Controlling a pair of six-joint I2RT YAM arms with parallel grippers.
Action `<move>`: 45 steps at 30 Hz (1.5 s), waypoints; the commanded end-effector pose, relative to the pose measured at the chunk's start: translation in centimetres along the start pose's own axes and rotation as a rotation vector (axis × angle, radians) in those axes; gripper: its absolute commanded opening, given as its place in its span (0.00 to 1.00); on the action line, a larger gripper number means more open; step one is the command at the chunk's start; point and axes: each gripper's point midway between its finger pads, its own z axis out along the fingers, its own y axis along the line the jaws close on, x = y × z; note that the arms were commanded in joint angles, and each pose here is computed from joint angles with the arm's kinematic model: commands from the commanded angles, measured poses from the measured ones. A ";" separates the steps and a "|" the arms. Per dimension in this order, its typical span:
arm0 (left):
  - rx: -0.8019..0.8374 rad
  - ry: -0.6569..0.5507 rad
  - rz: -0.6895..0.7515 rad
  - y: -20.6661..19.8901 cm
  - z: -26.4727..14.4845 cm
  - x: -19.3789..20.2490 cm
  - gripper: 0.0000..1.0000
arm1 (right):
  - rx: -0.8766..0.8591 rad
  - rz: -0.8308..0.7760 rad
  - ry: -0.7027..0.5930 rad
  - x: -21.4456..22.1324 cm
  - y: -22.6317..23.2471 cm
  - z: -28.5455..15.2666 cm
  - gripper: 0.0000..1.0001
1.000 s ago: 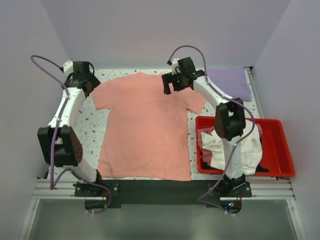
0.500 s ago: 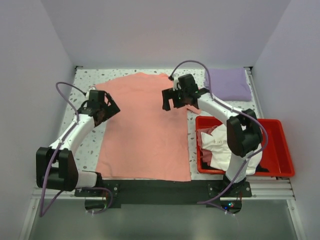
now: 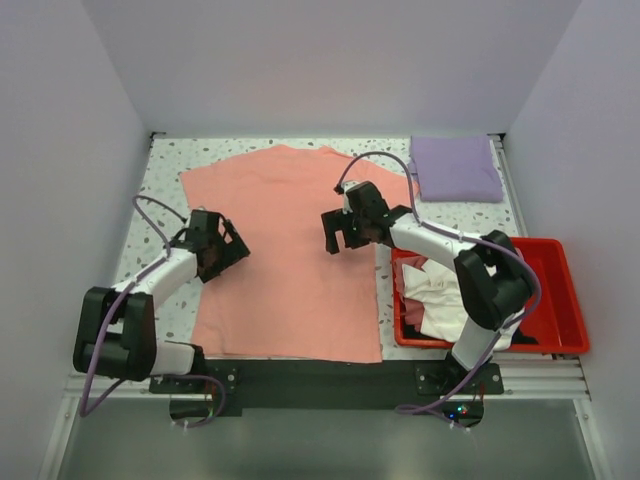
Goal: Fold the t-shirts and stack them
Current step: Flatten the tshirt out
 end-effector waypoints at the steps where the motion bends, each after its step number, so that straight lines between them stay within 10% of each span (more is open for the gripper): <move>1: 0.045 0.002 -0.018 -1.0 1.0 0.1 1.00 | 0.027 0.029 -0.059 -0.8 -0.4 -0.3 0.99; 19: -0.243 0.066 -0.019 2.4 8.2 -4.5 1.00 | -0.040 0.009 0.131 6.8 3.0 3.1 0.99; 31: -0.283 0.060 -0.029 1.2 14.0 -11.9 1.00 | -0.330 -0.244 0.260 13.7 19.5 2.9 0.99; 38: -0.180 0.056 0.011 -2.3 15.9 -15.1 1.00 | -0.530 -0.323 0.232 11.8 29.3 2.6 0.99; 45: -0.115 -0.102 -0.015 -3.3 8.5 -18.2 1.00 | -0.483 -0.392 0.057 5.8 29.7 -0.4 0.99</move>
